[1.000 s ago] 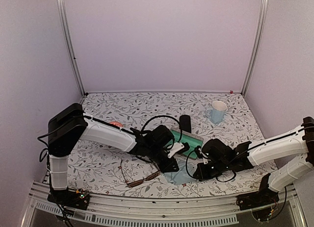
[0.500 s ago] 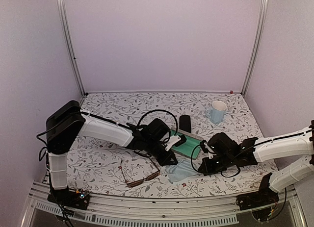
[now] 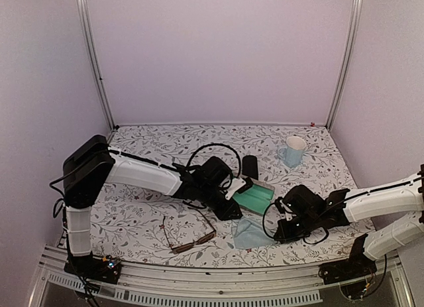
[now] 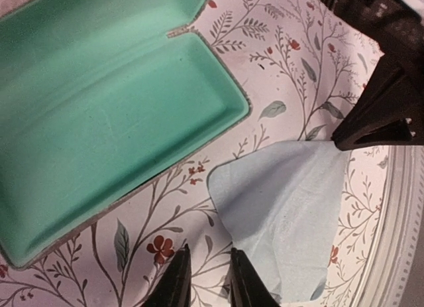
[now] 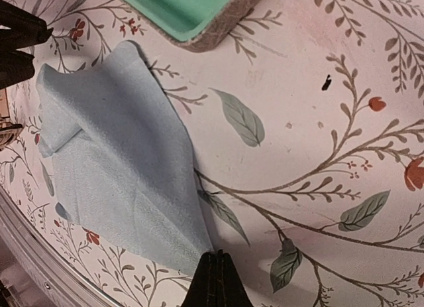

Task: Organize the sunglasses
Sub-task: Adjust the glasses cleaning cloth at the center of the board.

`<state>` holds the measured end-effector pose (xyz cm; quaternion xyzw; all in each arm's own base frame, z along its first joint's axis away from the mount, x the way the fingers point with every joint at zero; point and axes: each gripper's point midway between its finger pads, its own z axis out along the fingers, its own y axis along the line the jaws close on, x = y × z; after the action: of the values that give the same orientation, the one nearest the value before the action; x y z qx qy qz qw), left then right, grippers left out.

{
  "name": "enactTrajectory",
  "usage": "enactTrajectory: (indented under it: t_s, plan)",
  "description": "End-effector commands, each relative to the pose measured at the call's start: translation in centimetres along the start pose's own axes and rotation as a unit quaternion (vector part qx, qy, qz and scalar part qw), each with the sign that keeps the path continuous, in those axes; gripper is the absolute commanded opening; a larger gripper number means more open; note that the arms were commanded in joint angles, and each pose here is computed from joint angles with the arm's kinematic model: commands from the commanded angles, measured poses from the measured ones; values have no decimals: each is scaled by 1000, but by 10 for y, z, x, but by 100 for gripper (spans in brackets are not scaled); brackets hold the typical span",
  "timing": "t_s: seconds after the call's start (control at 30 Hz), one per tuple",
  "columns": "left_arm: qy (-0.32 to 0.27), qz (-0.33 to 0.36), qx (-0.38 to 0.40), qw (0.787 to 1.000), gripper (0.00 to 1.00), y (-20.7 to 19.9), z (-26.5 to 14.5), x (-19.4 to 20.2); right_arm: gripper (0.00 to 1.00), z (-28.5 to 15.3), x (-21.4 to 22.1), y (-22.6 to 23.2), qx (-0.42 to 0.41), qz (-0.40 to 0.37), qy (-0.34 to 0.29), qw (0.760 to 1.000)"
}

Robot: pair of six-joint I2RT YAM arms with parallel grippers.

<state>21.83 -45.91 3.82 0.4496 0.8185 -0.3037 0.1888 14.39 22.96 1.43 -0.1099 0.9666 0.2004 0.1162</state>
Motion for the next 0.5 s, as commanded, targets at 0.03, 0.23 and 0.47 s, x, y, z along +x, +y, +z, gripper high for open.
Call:
enactTrajectory:
  t_s: [0.03, 0.23, 0.47]
  plan:
    - [-12, -7, -38, 999, 24, 15, -7, -8, 2, -5, 4, -7, 12, 18, 6, 1000]
    - [-37, 20, 15, 999, 29, -15, -26, -13, 24, -13, -15, 6, 0, 6, -23, 1000]
    - [-14, 60, 35, 997, 32, -48, -27, 15, 31, -10, -48, 24, -20, -20, -54, 998]
